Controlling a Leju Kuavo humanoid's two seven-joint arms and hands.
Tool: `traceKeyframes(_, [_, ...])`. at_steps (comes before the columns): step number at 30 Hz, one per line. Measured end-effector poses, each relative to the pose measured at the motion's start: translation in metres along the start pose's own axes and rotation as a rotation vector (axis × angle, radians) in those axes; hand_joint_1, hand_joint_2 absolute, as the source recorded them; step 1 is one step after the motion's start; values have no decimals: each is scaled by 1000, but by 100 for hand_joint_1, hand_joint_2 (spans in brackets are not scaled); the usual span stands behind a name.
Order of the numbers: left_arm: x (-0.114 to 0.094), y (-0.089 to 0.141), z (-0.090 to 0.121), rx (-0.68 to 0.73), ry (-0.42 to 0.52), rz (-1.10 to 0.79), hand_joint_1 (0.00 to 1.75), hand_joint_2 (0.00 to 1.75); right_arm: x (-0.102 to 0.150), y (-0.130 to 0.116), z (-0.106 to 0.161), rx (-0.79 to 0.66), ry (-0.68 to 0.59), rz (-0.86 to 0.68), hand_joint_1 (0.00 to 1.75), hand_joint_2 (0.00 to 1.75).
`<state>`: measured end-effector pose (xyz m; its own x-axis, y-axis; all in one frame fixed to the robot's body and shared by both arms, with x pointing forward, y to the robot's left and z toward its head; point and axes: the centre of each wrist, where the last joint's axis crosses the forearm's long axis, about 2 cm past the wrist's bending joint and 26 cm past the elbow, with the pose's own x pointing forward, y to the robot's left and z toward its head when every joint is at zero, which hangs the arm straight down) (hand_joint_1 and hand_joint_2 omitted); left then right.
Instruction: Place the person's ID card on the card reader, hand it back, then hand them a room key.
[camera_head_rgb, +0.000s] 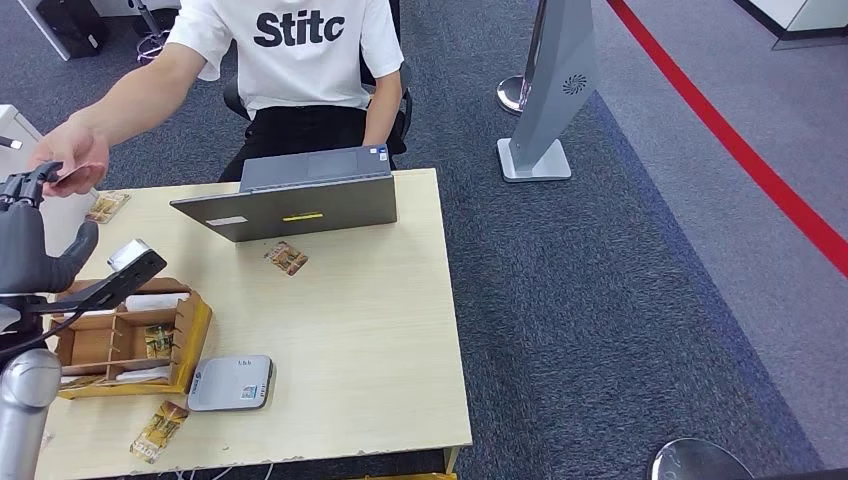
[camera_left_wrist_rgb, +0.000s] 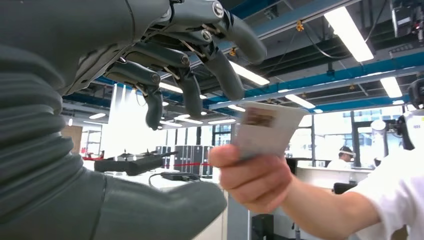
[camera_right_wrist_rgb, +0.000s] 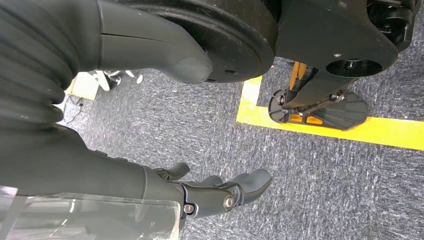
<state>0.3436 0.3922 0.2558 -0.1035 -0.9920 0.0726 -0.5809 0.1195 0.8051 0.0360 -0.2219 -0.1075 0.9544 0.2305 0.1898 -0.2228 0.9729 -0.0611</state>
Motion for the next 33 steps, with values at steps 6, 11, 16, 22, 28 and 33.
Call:
traceKeyframes(6, [3,0,4,8,-11,7,0,175,0,0,0,0,3,-1,0,175])
traceKeyframes(11, [8,6,55,-286,-259,-7,0,175,-4,-1,0,16,-13,-20,0,175])
traceKeyframes(16, [-3,11,78,-401,-339,-83,0,175,-5,-2,0,20,-11,-27,0,175])
traceKeyframes(22, [-6,15,81,-419,-365,-105,0,175,-5,-2,0,20,-10,-33,0,175])
traceKeyframes(28, [-14,16,94,-503,-377,-124,0,175,-6,-2,0,26,-9,-36,0,175])
traceKeyframes(33, [-26,16,116,-606,-390,-134,0,175,-6,-3,0,27,-6,-34,0,175])
